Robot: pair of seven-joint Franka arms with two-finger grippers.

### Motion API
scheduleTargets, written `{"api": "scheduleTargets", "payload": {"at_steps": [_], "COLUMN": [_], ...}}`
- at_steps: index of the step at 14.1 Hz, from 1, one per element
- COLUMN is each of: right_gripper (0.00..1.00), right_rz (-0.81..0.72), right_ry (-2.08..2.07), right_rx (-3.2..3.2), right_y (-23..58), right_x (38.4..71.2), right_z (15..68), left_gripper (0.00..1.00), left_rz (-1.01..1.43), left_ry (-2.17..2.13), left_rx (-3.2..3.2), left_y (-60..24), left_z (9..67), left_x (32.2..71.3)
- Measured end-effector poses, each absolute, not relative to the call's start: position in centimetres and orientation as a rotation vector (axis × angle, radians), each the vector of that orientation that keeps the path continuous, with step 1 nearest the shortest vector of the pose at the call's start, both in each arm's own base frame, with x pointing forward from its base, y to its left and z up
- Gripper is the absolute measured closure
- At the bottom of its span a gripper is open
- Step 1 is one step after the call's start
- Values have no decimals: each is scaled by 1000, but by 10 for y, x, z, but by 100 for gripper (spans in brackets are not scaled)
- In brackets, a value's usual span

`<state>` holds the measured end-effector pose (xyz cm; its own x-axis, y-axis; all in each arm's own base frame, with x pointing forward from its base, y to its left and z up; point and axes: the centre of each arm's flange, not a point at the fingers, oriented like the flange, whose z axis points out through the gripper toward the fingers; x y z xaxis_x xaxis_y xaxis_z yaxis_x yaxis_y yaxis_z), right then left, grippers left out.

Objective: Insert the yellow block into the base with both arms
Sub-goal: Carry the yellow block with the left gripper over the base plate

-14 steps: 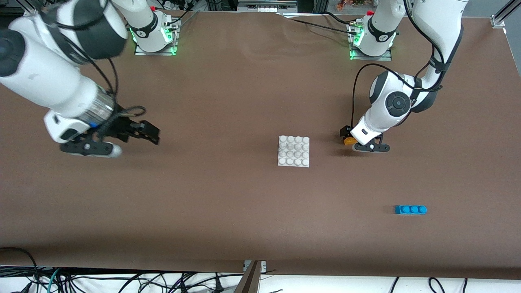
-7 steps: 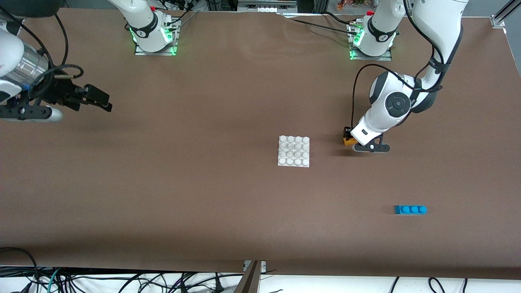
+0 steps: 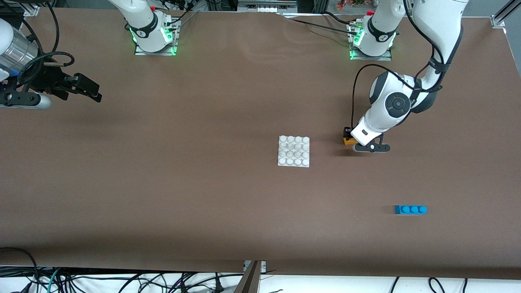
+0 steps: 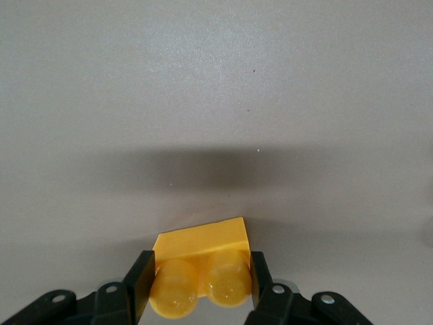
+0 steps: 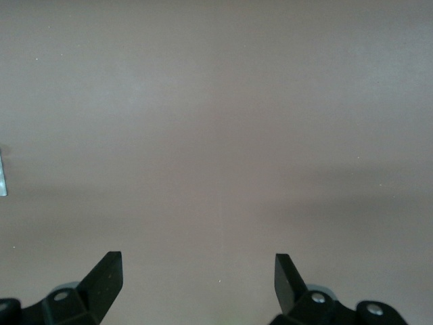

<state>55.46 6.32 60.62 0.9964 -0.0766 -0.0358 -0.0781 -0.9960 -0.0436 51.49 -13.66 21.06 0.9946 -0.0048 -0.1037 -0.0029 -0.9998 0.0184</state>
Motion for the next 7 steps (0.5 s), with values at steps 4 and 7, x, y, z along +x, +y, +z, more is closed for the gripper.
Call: {"api": "scheduleTargets", "payload": {"at_steps": [4,7], "right_gripper": [0,0], "right_rz": [46,36], "right_ry": [122,121], "right_rx": [-3120,-3134], "right_y": [59,57], "right_x": [555,555], "right_z": [607,609], "left_gripper": [39,39], "left_rz": [-241,-195], "left_ry": [-26,-121], "left_rx": [3140,3132], "left_y": [-147,-190], "left_z": [277,346], "left_x": [542,565]}}
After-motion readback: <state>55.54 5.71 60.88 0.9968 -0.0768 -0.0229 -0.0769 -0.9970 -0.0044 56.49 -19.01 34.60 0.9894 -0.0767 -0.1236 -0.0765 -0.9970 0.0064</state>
